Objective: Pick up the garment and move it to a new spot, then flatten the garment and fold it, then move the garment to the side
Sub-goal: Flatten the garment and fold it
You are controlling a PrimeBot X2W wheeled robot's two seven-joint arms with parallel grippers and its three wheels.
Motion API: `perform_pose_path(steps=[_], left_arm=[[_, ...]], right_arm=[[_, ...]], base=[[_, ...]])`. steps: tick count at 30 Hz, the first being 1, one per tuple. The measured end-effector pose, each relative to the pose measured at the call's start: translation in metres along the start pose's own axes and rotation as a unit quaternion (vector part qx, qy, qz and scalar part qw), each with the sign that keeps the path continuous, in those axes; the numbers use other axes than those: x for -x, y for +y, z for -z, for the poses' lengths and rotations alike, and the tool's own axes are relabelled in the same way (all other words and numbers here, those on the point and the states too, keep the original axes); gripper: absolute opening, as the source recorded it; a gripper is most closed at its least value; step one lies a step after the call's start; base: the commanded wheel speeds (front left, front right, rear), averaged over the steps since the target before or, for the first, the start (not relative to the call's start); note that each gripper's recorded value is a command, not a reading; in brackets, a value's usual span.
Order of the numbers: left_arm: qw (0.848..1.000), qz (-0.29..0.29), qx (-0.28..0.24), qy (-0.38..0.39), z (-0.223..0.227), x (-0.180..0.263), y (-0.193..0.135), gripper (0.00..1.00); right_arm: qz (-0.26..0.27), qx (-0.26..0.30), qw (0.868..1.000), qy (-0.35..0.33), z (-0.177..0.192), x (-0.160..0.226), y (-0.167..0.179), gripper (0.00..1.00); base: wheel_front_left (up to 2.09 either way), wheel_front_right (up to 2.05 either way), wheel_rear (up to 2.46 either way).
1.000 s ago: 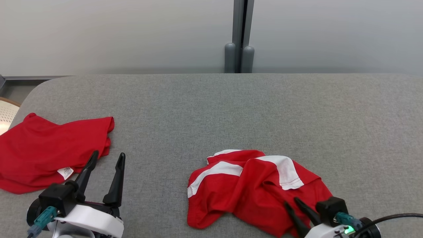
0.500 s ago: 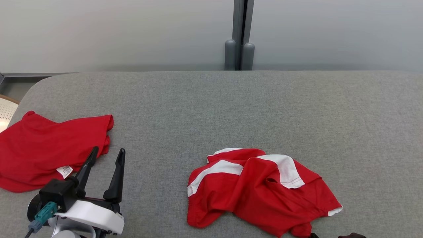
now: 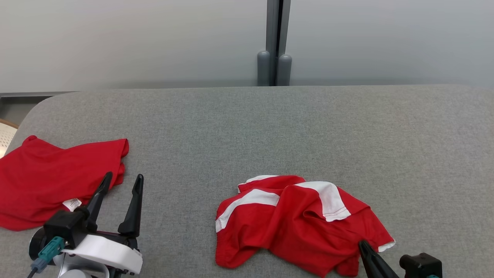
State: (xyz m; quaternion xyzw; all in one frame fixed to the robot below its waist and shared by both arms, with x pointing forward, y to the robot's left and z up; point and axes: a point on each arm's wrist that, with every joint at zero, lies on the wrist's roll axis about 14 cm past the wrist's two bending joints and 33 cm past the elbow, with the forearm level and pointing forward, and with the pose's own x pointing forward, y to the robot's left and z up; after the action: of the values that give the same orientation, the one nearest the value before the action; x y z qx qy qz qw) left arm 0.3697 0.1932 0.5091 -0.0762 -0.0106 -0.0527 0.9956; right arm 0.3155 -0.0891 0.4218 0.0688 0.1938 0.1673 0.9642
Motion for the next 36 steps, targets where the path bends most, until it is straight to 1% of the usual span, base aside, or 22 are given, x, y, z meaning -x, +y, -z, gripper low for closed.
perform_pose_path(steps=[7,8,9,10,14,17,20,26,36], left_arm=[[1.0,-0.001,-0.002,-0.003,-0.001,0.001,0.0,1.0],[1.0,-0.002,-0.003,-0.004,-0.002,0.001,0.0,1.0],[1.0,-0.002,-0.003,-0.004,-0.002,0.001,0.001,1.0],[1.0,-0.002,-0.005,-0.005,-0.003,0.002,0.0,1.0],[1.0,-0.004,-0.007,-0.006,-0.002,0.006,-0.001,1.0],[1.0,-0.003,-0.008,-0.008,-0.004,0.009,-0.003,1.0],[1.0,-0.007,-0.008,-0.007,-0.002,0.014,-0.003,1.0],[1.0,-0.011,-0.011,-0.008,-0.003,0.022,-0.002,1.0],[1.0,-0.018,-0.017,0.001,0.001,0.03,0.002,1.0]], right_arm=[[0.003,-0.002,1.0,-0.011,-0.008,0.003,-0.001,0.0],[0.002,-0.002,1.0,-0.03,-0.017,0.002,0.0,0.0],[0.003,-0.001,0.999,-0.045,-0.025,0.002,-0.001,0.27],[0.004,0.001,0.998,-0.065,-0.036,0.001,-0.002,1.0],[0.019,0.004,0.99,-0.136,-0.076,0.002,-0.014,1.0],[0.029,0.012,0.985,-0.171,-0.098,0.005,-0.021,1.0],[0.04,0.019,0.981,-0.191,-0.112,0.01,-0.028,1.0],[0.058,0.026,0.977,-0.202,-0.121,0.02,-0.037,1.0],[0.054,0.027,0.981,-0.185,-0.112,0.027,-0.032,1.0]], base=[[0.0,0.0,0.0],[0.0,0.0,0.0],[0.0,0.0,0.0],[0.0,0.0,0.0],[0.0,0.0,0.0],[0.0,0.0,0.0],[0.0,0.0,0.0],[0.0,0.0,0.0],[0.0,0.0,0.0]])
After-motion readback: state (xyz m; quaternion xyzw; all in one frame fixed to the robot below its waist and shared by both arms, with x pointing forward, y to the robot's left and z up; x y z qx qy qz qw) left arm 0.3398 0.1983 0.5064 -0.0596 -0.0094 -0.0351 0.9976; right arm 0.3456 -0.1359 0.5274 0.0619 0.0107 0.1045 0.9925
